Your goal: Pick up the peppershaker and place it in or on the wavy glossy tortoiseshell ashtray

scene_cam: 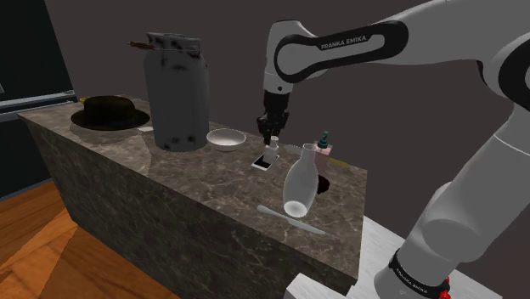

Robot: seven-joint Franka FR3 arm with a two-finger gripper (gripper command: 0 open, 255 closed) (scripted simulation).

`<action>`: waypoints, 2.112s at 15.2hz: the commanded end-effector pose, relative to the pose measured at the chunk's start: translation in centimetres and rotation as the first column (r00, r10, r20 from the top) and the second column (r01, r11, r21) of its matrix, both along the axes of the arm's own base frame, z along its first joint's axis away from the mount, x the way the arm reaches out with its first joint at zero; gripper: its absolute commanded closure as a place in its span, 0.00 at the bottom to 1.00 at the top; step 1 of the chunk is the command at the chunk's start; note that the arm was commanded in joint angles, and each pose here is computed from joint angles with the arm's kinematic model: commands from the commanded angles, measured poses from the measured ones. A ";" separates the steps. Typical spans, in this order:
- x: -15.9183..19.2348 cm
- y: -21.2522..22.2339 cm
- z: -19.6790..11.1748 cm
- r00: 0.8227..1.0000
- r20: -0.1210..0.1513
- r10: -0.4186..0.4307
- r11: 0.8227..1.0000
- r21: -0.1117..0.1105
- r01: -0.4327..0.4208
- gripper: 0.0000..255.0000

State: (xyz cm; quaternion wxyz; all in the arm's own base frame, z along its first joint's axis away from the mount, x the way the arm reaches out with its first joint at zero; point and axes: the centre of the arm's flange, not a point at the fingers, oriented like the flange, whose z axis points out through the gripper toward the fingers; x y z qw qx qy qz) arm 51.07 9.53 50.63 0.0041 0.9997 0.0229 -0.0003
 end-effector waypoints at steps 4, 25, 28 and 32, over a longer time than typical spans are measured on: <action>-3.0 -5.7 0.7 1.000 0.000 0.001 1.000 0.001 -0.001 1.00; -9.3 -18.5 -3.4 1.000 0.000 0.001 1.000 0.001 -0.001 1.00; -9.3 -18.5 -5.0 1.000 0.000 0.001 1.000 0.001 -0.001 1.00; -9.3 -18.5 -7.1 1.000 0.000 0.001 1.000 0.001 -0.001 1.00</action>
